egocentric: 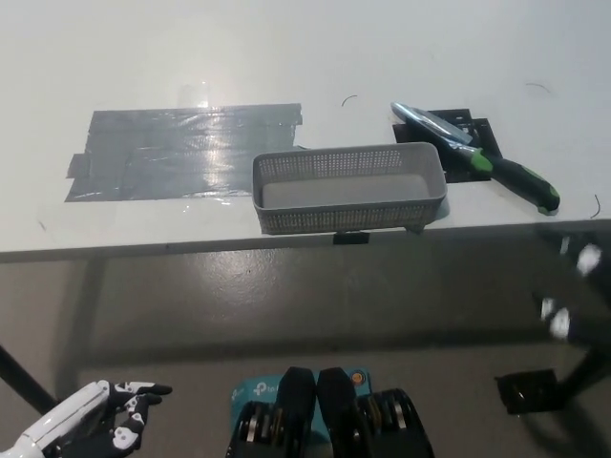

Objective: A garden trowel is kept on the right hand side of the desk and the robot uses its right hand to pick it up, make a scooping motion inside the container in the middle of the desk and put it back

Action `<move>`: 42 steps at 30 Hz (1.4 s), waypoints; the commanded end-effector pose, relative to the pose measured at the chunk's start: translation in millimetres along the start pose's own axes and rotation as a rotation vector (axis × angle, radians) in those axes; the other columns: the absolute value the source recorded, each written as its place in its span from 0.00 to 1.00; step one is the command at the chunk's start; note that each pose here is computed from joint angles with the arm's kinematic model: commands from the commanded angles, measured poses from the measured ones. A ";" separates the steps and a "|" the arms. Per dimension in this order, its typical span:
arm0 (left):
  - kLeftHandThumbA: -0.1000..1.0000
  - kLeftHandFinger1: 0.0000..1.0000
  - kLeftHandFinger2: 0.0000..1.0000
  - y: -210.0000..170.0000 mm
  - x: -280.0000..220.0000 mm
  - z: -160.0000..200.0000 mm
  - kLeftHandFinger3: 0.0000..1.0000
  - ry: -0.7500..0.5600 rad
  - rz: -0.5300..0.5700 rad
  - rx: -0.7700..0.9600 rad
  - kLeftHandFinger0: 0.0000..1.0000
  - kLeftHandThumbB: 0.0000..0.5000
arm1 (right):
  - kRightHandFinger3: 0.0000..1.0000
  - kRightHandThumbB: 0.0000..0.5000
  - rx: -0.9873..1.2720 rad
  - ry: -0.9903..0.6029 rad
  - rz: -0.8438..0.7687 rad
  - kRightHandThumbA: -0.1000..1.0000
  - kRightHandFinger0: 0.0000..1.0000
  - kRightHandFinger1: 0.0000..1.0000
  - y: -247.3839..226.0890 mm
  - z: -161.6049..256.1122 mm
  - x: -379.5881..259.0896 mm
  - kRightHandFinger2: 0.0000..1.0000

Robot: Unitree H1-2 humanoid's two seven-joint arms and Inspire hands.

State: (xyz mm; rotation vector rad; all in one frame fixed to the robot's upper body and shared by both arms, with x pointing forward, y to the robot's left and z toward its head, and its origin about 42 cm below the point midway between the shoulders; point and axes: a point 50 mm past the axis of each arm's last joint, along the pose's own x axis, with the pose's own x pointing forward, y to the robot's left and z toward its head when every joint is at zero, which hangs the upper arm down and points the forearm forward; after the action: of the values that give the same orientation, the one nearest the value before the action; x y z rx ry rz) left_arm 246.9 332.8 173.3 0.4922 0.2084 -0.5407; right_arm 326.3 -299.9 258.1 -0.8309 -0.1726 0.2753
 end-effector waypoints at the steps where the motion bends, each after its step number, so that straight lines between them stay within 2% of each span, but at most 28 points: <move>1: 1.00 0.88 0.85 3.1 -5.1 7.5 1.00 -0.017 -0.020 0.013 0.99 0.92 | 1.00 0.57 -0.085 -0.062 -0.158 0.67 1.00 1.00 -45.9 36.3 18.3 1.00; 3: 1.00 0.88 0.85 2.6 -5.0 8.5 1.00 -0.011 -0.016 0.010 0.99 0.96 | 1.00 0.81 -0.126 -0.074 -0.211 0.83 1.00 1.00 -59.6 48.1 32.3 1.00; 4: 1.00 0.88 0.84 1.7 -4.6 9.0 1.00 -0.013 -0.014 0.007 0.98 0.95 | 1.00 0.89 -0.144 -0.077 -0.245 0.89 1.00 1.00 -66.1 53.2 40.7 1.00; 5: 1.00 0.87 0.84 1.7 -4.5 9.0 1.00 -0.014 -0.016 0.007 0.98 0.95 | 1.00 0.97 -0.168 -0.080 -0.276 0.99 1.00 1.00 -68.2 55.8 48.0 1.00; 6: 1.00 0.87 0.84 1.6 -4.6 8.9 1.00 -0.014 -0.017 0.007 0.98 0.94 | 1.00 1.00 -0.179 -0.077 -0.296 1.00 1.00 1.00 -69.1 58.1 52.5 1.00; 10: 1.00 0.88 0.86 1.2 -4.7 8.9 1.00 -0.010 -0.018 0.009 0.98 0.93 | 1.00 1.00 -0.255 -0.066 -0.360 1.00 1.00 1.00 -74.7 66.3 75.5 1.00; 15: 1.00 0.89 0.85 3.0 -4.6 10.5 1.00 -0.004 -0.024 0.016 1.00 0.94 | 1.00 1.00 -0.326 0.002 -0.356 1.00 1.00 1.00 -71.8 61.6 102.9 1.00; 18: 1.00 0.89 0.85 3.5 -4.3 11.9 1.00 -0.006 -0.024 0.019 1.00 0.91 | 1.00 1.00 -0.310 0.062 -0.295 1.00 1.00 1.00 -59.5 51.7 123.6 1.00; 21: 1.00 0.90 0.86 5.2 -2.8 12.3 1.00 -0.008 -0.026 0.024 1.00 0.95 | 1.00 1.00 -0.279 0.096 -0.261 1.00 1.00 1.00 -51.1 43.6 137.6 1.00; 26: 1.00 0.89 0.84 7.4 -3.8 14.4 1.00 -0.008 -0.027 0.029 1.00 0.95 | 1.00 1.00 -0.265 0.150 -0.213 1.00 1.00 1.00 -37.8 33.2 157.8 1.00; 29: 1.00 0.87 0.83 7.2 -2.9 14.1 1.00 -0.006 -0.032 0.025 1.00 0.99 | 1.00 1.00 -0.273 0.178 -0.193 1.00 1.00 1.00 -32.3 27.7 166.1 1.00; 35: 1.00 0.86 0.83 5.0 -1.8 13.1 1.00 -0.008 -0.038 0.017 0.97 1.00 | 1.00 1.00 -0.296 0.225 -0.126 1.00 1.00 1.00 -23.9 15.7 186.4 1.00; 42: 1.00 0.87 0.86 3.7 -2.9 15.5 1.00 -0.008 -0.041 0.021 1.00 0.98 | 1.00 1.00 -0.313 0.287 -0.061 1.00 1.00 1.00 -21.7 1.3 199.2 1.00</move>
State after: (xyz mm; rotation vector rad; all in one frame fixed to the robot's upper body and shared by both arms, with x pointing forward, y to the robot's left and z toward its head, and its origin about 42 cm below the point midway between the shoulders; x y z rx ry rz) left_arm 248.4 327.9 176.3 0.4824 0.2324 -0.5739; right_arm 503.6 -254.1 248.5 -1.1182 0.1264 0.0902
